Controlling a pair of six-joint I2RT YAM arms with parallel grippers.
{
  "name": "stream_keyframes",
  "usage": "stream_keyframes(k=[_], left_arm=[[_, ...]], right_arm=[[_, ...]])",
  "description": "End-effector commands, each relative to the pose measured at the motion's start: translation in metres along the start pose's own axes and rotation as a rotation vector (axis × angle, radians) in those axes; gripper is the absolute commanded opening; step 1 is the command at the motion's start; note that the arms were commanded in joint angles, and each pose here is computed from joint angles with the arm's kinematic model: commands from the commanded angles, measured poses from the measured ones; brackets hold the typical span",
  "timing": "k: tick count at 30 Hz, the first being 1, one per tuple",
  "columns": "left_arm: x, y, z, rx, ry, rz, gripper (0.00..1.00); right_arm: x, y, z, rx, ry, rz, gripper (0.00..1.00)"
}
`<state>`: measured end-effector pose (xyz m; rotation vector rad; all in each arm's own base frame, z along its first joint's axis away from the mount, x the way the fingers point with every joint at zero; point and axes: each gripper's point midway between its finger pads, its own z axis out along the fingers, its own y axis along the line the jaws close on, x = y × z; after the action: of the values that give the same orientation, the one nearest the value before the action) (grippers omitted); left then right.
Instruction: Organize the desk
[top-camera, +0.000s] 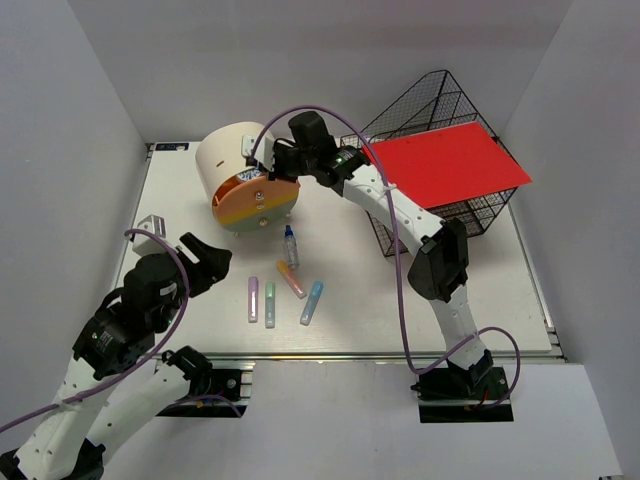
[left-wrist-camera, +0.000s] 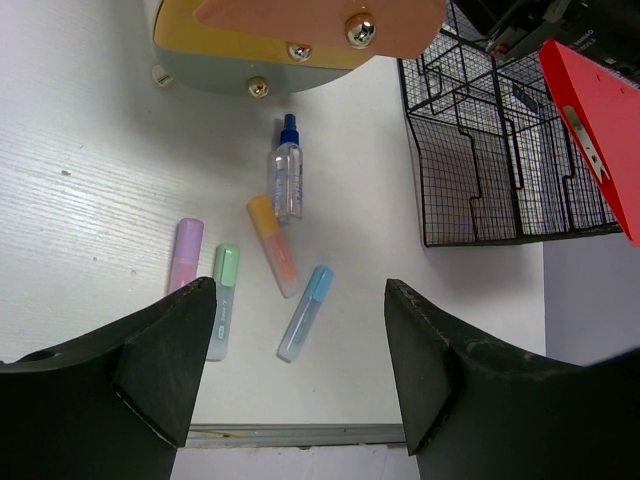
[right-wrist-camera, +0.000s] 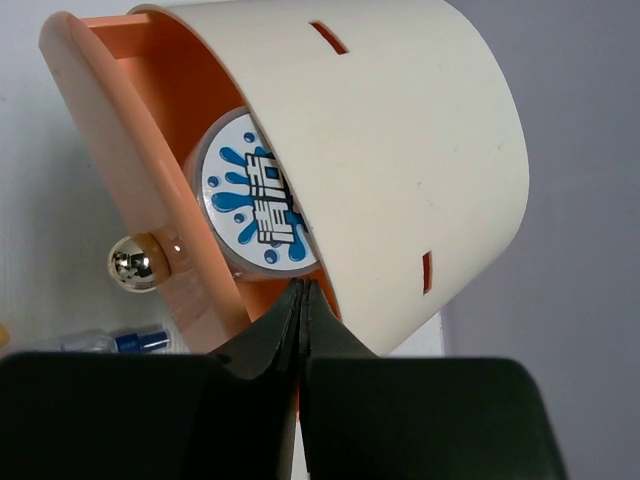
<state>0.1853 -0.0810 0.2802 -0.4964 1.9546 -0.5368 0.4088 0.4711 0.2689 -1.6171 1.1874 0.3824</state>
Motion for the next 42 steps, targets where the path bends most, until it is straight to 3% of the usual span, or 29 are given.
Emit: stream_keyframes(k=[1,5,11,16,19,24,33,42], left_arm=[[-0.004,0.0,-0.004,-0.001,-0.01,-0.009,0.78],[-0.004,-0.001,-0.003,0.003,-0.01,-0.01,0.78],[-0.006,-0.005,-0.002,0.016,-0.012,-0.014,0.78],[-0.008,-0.007,-0.005,0.023,-0.015,-0.017,0.77],[-0.009,-0.006,-0.007,0.025,-0.019,-0.017,0.77],[-0.009,-0.005,-0.009,0.026,-0.019,-0.017,0.77],[-0.009,-0.004,-0.008,0.02,-0.02,-0.014,0.78],[-0.007,-0.002,-0.006,0.011,-0.016,-0.012,0.8]], right_arm=[[-0.023,-0.035,-0.012,0.131,-0.03,-0.032,0.0],[-0.049,-0.064,-0.042,0.232,-0.065,-0.026,0.0],[-0.076,-0.064,-0.075,0.218,-0.108,-0.024,0.0],[-0.083,-0.012,-0.085,-0.02,-0.154,-0.056,0.0],[-0.058,0.035,-0.077,-0.201,-0.117,-0.087,0.0],[-0.033,0.06,-0.059,-0.277,-0.079,-0.092,0.0],[-0.002,0.035,-0.018,-0.121,0.028,-0.054,0.0],[0.001,0.005,0.006,0.013,0.018,-0.035,0.0]])
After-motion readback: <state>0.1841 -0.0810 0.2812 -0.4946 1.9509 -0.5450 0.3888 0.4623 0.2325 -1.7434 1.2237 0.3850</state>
